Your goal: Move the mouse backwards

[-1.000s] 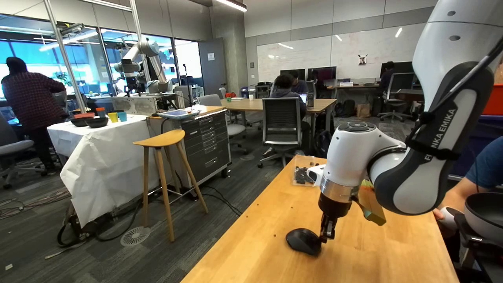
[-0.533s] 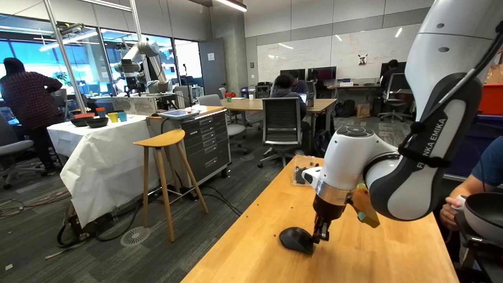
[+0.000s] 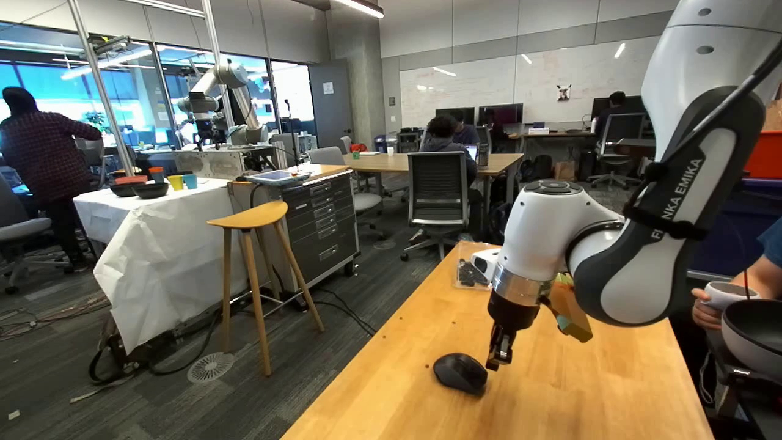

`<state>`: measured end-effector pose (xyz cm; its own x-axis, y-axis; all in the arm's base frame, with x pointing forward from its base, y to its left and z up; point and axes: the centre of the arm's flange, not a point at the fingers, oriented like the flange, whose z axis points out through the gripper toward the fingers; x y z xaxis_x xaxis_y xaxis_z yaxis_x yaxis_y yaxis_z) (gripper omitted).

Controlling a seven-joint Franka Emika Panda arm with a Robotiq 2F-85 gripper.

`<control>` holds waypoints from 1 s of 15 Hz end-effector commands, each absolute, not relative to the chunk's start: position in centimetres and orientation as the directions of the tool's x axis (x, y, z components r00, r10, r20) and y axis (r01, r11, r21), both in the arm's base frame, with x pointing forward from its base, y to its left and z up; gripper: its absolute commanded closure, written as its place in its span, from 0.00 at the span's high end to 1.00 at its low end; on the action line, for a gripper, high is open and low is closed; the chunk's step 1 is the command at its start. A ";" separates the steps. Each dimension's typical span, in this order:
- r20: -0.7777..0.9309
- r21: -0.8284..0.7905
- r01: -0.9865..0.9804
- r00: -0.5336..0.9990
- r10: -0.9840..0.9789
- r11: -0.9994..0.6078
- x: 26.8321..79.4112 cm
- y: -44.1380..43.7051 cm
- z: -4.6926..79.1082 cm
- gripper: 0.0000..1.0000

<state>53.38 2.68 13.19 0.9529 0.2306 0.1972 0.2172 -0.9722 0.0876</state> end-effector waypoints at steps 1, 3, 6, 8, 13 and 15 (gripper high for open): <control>0.177 0.099 0.139 0.972 0.155 -0.985 52.0 0.9 18.3 0.02; 0.180 0.091 0.103 0.977 0.118 -0.991 52.0 0.5 21.2 0.03; 0.197 0.067 0.052 0.978 0.064 -0.996 52.3 0.9 26.4 0.02; 0.197 0.042 0.012 0.980 0.020 -0.999 52.3 1.3 29.9 0.03; 0.158 -0.021 -0.046 0.986 -0.049 -0.999 51.1 3.0 38.2 0.03; 0.129 -0.014 -0.058 0.990 -0.059 -0.998 50.2 3.3 41.0 0.03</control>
